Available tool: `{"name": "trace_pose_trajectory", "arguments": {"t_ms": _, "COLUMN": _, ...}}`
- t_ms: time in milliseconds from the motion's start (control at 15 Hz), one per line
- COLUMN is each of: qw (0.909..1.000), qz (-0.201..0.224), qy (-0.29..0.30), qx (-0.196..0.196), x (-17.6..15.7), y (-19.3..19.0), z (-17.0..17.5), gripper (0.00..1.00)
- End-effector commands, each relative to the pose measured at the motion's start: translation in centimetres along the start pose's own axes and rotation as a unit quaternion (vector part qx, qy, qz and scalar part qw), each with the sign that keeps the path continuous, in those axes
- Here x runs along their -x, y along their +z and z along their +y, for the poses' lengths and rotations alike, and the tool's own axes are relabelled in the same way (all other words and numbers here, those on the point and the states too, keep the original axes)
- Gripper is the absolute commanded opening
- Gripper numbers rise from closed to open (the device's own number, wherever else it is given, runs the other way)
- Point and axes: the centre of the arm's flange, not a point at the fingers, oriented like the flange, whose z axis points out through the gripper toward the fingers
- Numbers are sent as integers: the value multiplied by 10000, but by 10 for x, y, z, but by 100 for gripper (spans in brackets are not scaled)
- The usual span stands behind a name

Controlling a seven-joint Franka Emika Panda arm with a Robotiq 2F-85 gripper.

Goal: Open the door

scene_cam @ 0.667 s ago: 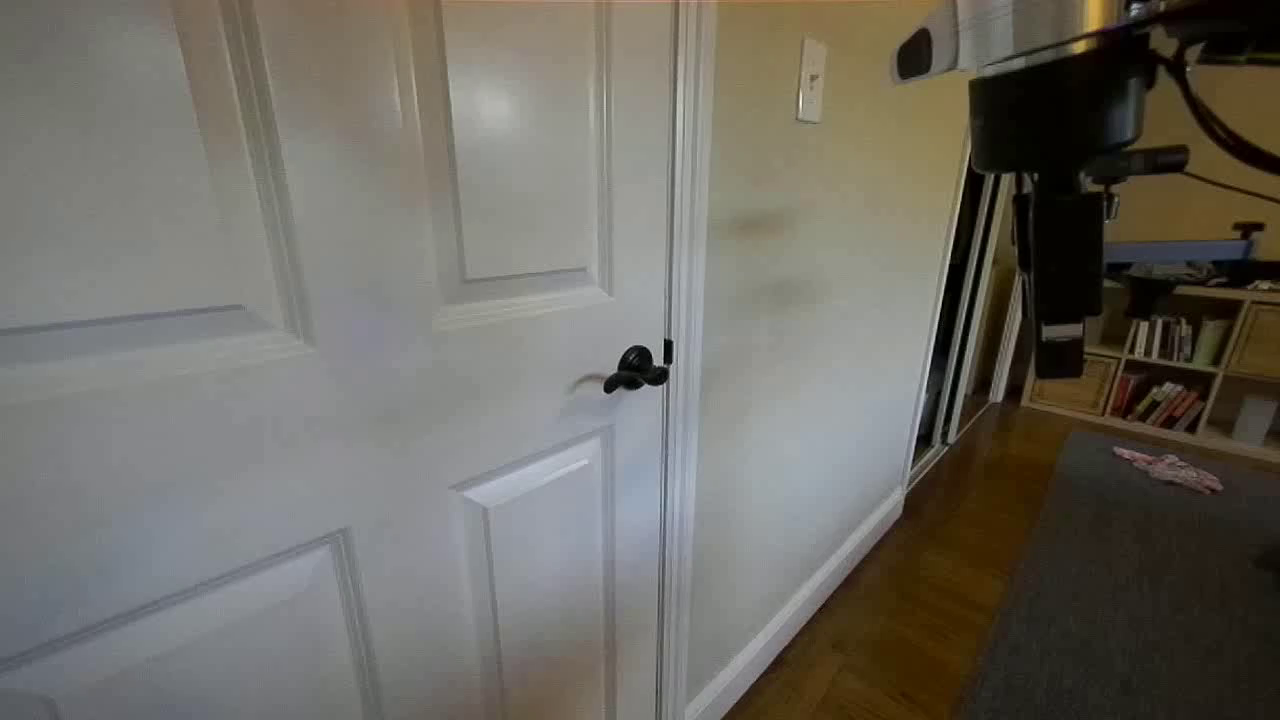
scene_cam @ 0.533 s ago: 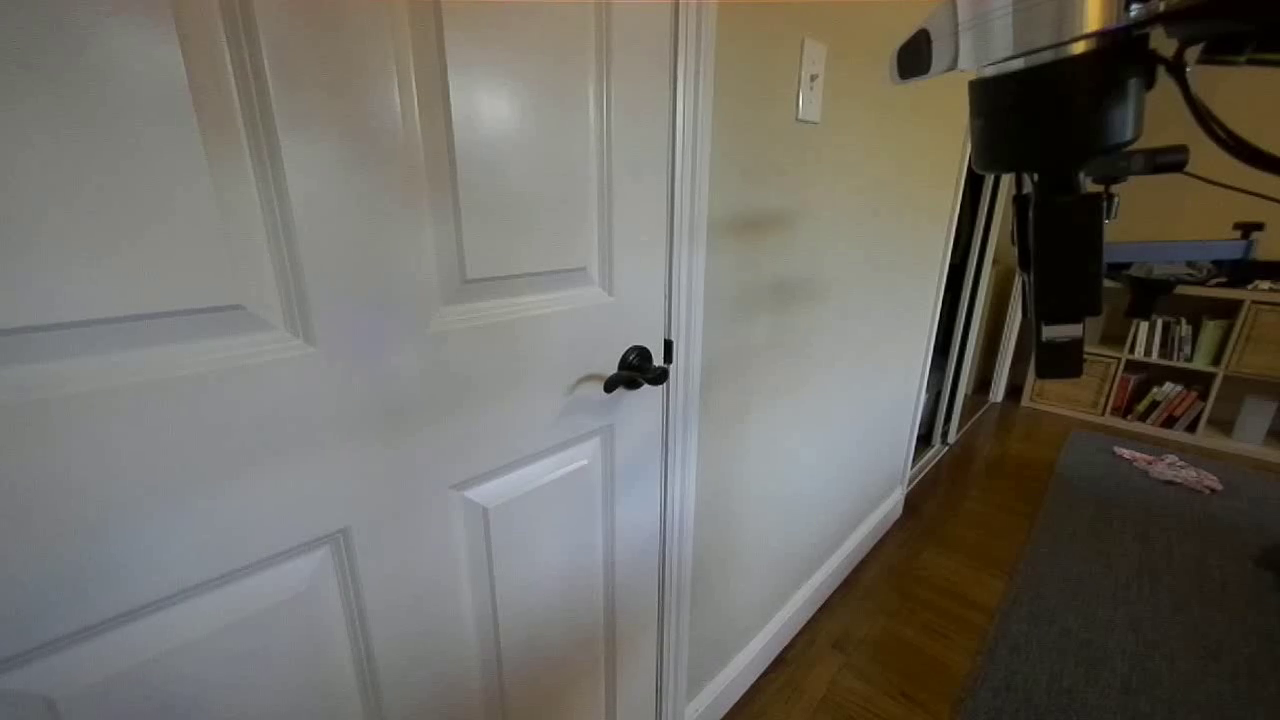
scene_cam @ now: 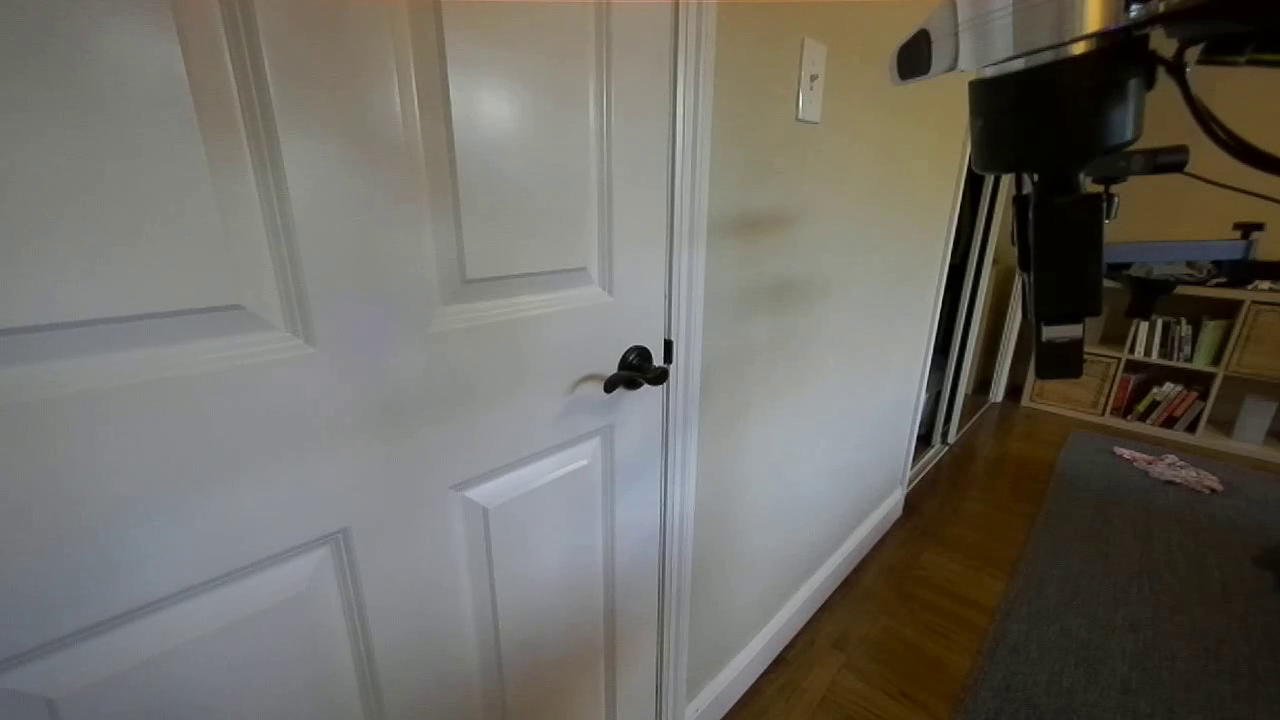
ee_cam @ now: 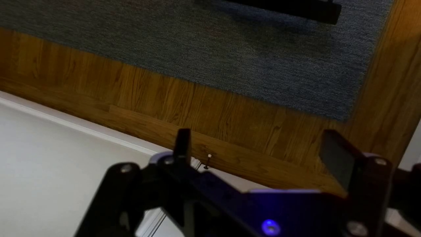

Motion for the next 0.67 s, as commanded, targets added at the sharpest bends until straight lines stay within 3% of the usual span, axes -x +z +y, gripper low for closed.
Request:
{"name": "trace_pose_trajectory", "arguments": {"t_ms": 0, "qw": 10000, "qz": -1, "qy": 14, "qx": -21, "x": -1, "y": 2, "z": 1, "gripper": 100}}
{"name": "trace_pose_trajectory", "arguments": {"t_ms": 267, "qw": 9997, "qz": -148, "qy": 77, "qx": -150, "x": -15, "y": 22, "z": 28, "gripper": 100}}
{"name": "trace_pose_trajectory", "arguments": {"t_ms": 600, "qw": 9935, "qz": -270, "qy": 1050, "qx": -358, "x": -47, "y": 53, "z": 78, "gripper": 100}}
